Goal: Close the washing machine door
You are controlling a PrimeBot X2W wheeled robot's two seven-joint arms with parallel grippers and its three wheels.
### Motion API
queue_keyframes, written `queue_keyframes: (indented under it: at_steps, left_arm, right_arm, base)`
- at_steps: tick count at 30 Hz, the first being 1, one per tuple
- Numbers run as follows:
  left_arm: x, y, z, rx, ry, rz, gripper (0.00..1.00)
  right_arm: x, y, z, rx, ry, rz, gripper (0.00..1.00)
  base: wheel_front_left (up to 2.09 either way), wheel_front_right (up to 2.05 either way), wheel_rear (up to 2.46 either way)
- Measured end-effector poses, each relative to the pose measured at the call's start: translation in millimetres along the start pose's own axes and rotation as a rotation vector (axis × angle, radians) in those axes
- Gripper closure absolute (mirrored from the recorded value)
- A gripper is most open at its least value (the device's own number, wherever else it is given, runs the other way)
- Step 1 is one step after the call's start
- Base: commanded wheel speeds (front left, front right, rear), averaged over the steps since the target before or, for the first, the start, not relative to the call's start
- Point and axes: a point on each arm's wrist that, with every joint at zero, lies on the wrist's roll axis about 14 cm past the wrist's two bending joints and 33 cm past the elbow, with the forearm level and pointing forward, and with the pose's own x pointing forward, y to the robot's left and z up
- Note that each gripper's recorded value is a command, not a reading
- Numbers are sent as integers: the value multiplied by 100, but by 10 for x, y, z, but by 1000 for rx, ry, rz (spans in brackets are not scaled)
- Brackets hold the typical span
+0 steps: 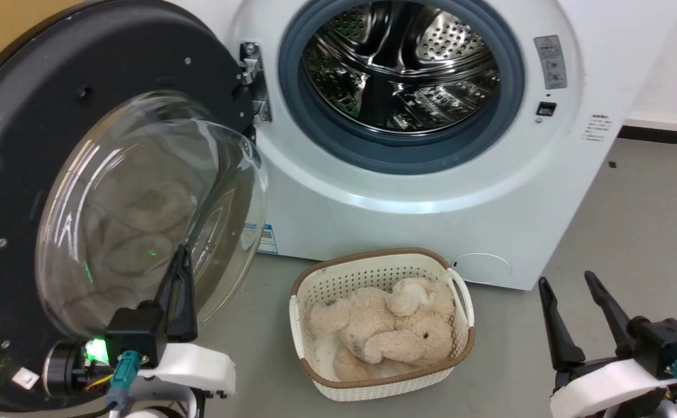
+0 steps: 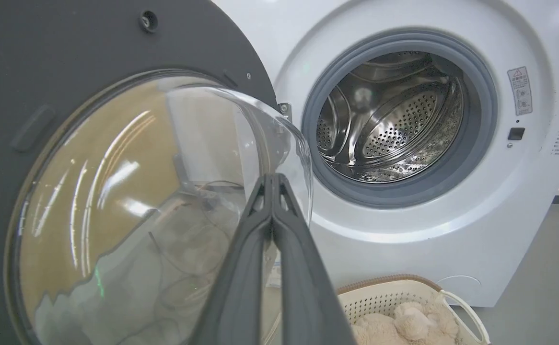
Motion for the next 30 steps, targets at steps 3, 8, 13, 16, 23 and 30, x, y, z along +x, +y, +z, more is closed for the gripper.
queue_keyframes:
  at_steps: [3,8,13,16,23,30]
  left_arm:
    - [5,74,114,4,-39,24,100]
    - [0,240,306,-8,-102,74,100]
    - [-5,478,531,-22,-176,138,100]
    - [-19,693,648,-49,-217,193,100]
    - [-87,1146,953,-49,-325,285,100]
    - [-206,1622,1130,-65,-398,398,100]
  right_arm:
    - [28,26,5,10,-7,8,0]
    - [75,70,12,30,-17,22,0]
    - [125,121,14,48,-26,37,0]
    - [158,165,6,52,-28,51,0]
    - [238,228,-17,70,-32,70,0]
    - [318,340,-39,90,-37,102,0]
  base:
    - [0,0,0]
    - [0,0,0]
    - [0,0,0]
    - [0,0,0]
    - [0,0,0]
    - [0,0,0]
